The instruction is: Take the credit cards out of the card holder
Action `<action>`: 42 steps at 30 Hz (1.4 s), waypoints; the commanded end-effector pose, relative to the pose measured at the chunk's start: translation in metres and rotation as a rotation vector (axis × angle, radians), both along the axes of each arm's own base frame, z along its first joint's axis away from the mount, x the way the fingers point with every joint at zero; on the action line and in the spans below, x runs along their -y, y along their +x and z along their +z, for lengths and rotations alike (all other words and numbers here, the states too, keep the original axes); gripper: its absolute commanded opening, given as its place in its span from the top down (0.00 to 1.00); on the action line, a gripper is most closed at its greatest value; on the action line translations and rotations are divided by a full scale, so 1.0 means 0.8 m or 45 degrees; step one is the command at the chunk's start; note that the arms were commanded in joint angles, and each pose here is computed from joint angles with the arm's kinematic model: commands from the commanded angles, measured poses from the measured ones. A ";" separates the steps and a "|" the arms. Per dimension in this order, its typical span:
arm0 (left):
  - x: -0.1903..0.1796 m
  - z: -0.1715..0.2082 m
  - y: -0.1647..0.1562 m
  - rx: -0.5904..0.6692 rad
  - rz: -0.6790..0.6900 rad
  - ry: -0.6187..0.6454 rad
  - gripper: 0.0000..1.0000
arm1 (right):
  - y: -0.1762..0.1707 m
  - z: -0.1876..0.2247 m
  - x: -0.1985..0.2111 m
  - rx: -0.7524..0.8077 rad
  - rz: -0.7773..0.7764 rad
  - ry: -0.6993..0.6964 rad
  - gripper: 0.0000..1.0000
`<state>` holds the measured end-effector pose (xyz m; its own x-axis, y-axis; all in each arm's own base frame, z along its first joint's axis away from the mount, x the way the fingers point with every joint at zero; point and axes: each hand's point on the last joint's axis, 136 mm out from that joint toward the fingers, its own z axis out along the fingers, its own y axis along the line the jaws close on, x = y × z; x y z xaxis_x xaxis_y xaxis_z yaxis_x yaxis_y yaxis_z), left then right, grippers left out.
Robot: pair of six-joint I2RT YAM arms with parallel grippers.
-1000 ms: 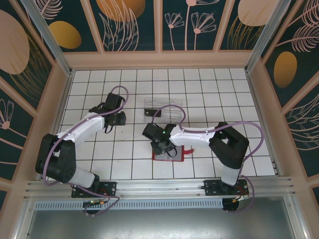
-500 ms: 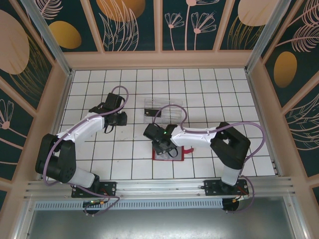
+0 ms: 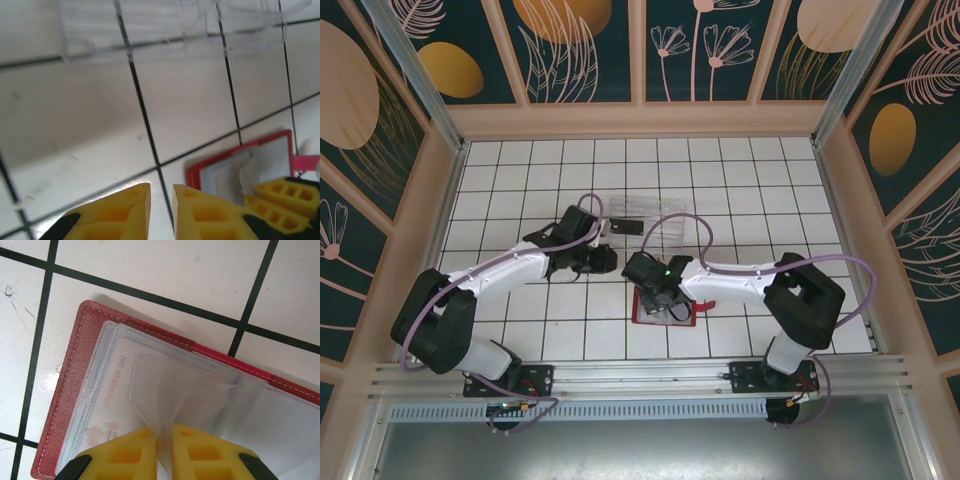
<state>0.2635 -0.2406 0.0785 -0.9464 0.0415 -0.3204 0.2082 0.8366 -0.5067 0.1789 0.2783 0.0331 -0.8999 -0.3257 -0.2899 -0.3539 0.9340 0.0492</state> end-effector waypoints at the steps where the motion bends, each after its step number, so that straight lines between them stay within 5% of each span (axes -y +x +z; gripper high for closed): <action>1: 0.025 0.007 -0.020 -0.090 0.015 -0.169 0.82 | 0.010 0.014 0.000 0.064 -0.054 0.072 0.86; 14: 0.109 -0.019 -0.095 -0.335 -0.113 -0.401 0.85 | 0.008 0.024 -0.007 0.055 -0.065 0.229 0.86; 26: 0.085 -0.048 -0.096 -0.363 0.036 -0.270 0.89 | 0.005 0.024 -0.003 0.052 -0.087 0.256 0.87; 42: 0.111 -0.034 -0.116 -0.514 -0.011 -0.534 0.87 | 0.002 0.027 0.000 0.029 -0.118 0.353 0.87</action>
<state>0.1755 -0.3220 0.0471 -0.9984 -0.0310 0.0478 -0.0568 0.5863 -0.8081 0.1793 0.2764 0.0483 -0.9108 -0.1848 -0.3690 -0.2924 0.9200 0.2610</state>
